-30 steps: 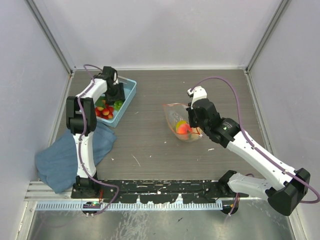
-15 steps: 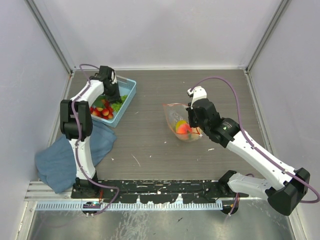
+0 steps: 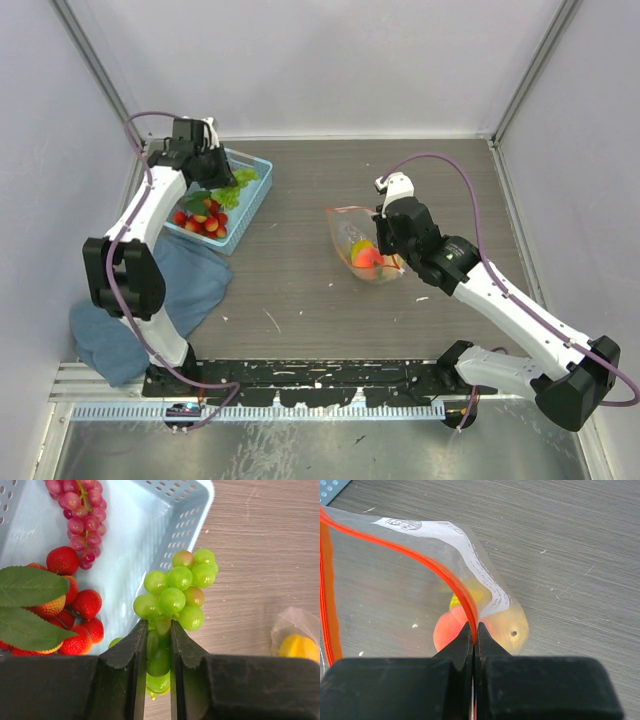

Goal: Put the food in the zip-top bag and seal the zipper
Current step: Place the fake fruit in the zipper food storage bag.

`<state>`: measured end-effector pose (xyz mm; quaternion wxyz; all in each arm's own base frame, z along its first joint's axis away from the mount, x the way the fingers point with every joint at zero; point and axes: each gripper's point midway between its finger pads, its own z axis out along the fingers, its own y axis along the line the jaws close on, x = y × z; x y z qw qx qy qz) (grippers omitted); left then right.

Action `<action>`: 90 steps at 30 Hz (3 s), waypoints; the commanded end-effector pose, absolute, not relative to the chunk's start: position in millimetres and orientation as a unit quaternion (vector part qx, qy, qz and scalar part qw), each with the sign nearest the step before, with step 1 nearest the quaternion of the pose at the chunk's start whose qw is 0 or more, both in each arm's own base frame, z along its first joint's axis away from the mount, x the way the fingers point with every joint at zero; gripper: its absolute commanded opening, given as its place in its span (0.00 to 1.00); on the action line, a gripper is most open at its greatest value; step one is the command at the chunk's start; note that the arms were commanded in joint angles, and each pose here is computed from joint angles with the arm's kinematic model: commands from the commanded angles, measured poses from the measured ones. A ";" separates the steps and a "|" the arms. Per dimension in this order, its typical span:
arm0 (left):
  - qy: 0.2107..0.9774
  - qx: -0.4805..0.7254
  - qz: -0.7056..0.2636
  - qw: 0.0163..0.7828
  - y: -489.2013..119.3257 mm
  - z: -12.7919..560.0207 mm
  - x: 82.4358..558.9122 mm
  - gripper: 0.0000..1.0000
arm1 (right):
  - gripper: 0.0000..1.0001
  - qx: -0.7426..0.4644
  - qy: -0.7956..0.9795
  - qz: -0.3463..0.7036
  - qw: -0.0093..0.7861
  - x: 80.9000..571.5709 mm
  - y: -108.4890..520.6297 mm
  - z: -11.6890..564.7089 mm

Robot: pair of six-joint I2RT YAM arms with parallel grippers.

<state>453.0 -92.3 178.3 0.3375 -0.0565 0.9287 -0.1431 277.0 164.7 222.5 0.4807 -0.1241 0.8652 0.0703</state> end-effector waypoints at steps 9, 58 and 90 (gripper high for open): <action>0.865 0.023 -0.221 0.449 -155.7 288.7 384.5 0.04 | 0.01 -0.088 0.847 0.101 0.514 284.8 172.1 249.1; 0.856 -0.187 -0.434 0.212 -310.8 270.5 251.2 0.01 | 0.01 -0.074 0.816 0.186 0.543 288.4 201.3 246.7; 0.868 -0.248 -0.362 0.234 -322.2 233.2 301.9 0.09 | 0.01 -0.154 0.776 0.279 0.544 256.3 247.6 257.5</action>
